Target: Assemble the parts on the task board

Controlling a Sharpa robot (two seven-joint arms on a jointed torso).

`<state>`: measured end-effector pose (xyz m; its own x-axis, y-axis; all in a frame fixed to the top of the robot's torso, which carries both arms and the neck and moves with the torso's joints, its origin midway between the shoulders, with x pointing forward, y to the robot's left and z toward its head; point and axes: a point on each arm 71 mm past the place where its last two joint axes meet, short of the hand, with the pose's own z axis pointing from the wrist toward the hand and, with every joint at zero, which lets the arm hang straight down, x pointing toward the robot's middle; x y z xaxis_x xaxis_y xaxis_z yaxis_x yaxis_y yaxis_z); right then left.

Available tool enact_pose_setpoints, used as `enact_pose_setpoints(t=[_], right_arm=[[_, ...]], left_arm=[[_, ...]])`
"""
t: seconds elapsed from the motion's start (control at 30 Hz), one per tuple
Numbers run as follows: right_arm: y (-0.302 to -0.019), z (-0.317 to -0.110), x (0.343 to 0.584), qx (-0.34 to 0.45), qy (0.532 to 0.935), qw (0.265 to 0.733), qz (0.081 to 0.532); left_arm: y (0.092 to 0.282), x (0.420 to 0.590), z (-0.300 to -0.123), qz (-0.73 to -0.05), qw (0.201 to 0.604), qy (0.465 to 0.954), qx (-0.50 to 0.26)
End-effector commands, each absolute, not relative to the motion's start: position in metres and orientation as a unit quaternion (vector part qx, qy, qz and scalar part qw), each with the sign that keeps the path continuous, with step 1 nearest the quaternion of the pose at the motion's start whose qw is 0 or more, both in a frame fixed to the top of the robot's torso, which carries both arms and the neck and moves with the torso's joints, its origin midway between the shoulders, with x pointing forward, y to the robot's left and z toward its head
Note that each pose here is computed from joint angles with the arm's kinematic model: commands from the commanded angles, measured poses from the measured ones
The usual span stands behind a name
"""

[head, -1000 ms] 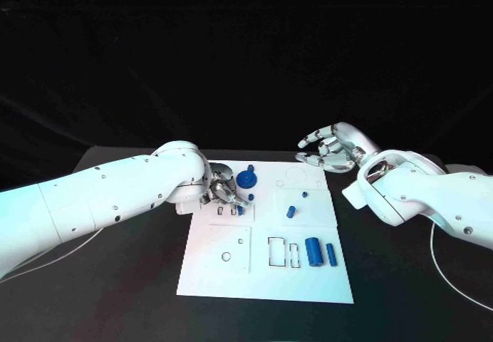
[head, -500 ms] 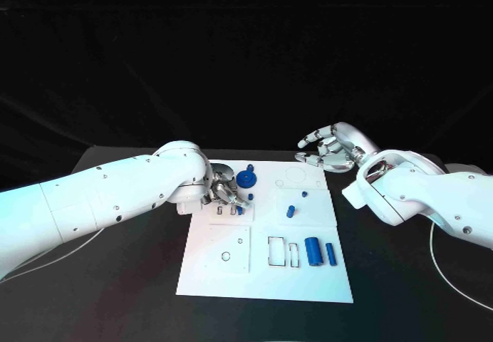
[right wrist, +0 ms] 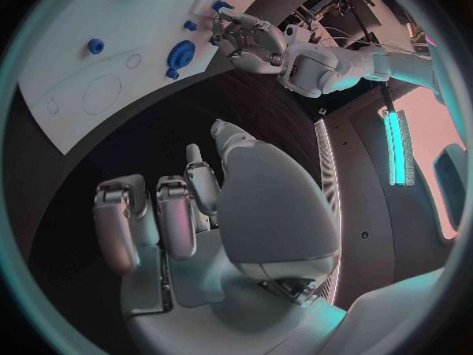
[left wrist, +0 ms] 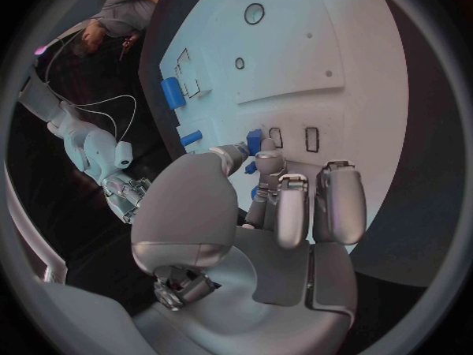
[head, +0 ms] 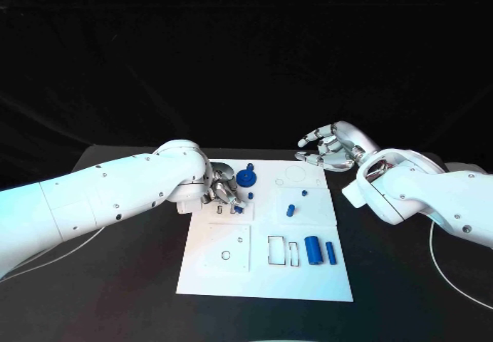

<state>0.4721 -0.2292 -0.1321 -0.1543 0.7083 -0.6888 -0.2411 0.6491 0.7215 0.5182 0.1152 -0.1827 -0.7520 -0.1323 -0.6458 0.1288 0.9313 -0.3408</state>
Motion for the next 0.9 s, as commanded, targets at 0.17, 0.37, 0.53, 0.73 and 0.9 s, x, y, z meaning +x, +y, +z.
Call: enact_pose_setpoints(t=[0.17, 0.37, 0.53, 0.73, 0.9], right_arm=[[-0.228, -0.133, 0.472, 0.170, 0.661, 0.624, 0.380], [-0.228, -0.133, 0.472, 0.171, 0.661, 0.625, 0.380], [-0.229, -0.134, 0.472, 0.172, 0.660, 0.625, 0.380], [-0.231, -0.134, 0.472, 0.174, 0.659, 0.626, 0.379], [-0.233, -0.134, 0.472, 0.176, 0.658, 0.627, 0.378]], left_arm=[[0.113, 0.516, -0.183, -0.192, 0.340, 0.921, 0.001], [0.114, 0.516, -0.183, -0.205, 0.337, 0.919, -0.016], [0.116, 0.514, -0.181, -0.226, 0.337, 0.913, -0.047], [0.121, 0.511, -0.178, -0.243, 0.350, 0.901, -0.075], [0.128, 0.505, -0.178, -0.251, 0.370, 0.890, -0.093]])
